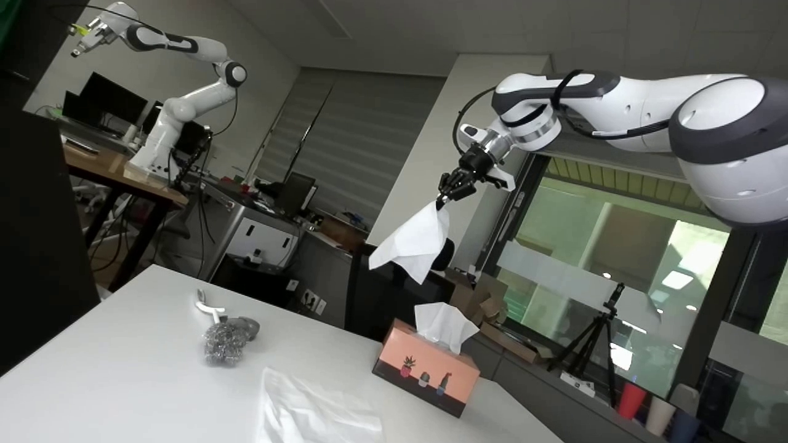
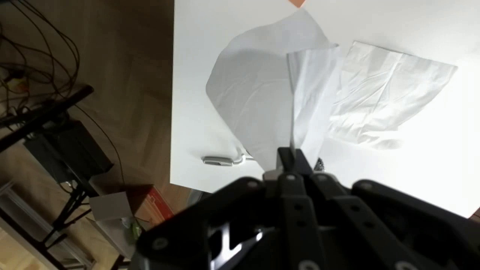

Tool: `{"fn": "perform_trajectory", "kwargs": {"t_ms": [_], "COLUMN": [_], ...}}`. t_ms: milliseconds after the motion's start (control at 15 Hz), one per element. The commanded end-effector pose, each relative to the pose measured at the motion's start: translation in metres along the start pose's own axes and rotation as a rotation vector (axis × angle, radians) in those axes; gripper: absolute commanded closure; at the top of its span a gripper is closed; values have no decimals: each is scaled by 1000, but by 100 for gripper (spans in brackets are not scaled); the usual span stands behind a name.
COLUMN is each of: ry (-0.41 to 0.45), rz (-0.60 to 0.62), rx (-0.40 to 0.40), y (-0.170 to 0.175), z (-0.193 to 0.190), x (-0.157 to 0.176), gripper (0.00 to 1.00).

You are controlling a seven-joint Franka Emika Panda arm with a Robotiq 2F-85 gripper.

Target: Take a piece of tissue from the tissue box and put it on the table

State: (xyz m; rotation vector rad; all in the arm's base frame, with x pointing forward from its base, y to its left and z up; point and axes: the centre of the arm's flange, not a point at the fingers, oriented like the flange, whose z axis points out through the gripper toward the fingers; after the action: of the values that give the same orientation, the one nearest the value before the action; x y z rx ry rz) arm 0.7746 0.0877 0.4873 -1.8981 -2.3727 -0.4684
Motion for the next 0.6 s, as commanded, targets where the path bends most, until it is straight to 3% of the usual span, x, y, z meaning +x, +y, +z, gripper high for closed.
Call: {"fn": "perform_trajectory", "kwargs": {"t_ms": [0,133,200,267,533], "ry": [49,97,94,68,70], "rz": [-71,-48,-41,-47,-45], "rx": [29,32,52,46,59], "y": [-20,-22,-23,-1,-2], "z": [16,29,36,30,38], "x": [21,23,22,27,26], "gripper": [100,100,100,100,99]}}
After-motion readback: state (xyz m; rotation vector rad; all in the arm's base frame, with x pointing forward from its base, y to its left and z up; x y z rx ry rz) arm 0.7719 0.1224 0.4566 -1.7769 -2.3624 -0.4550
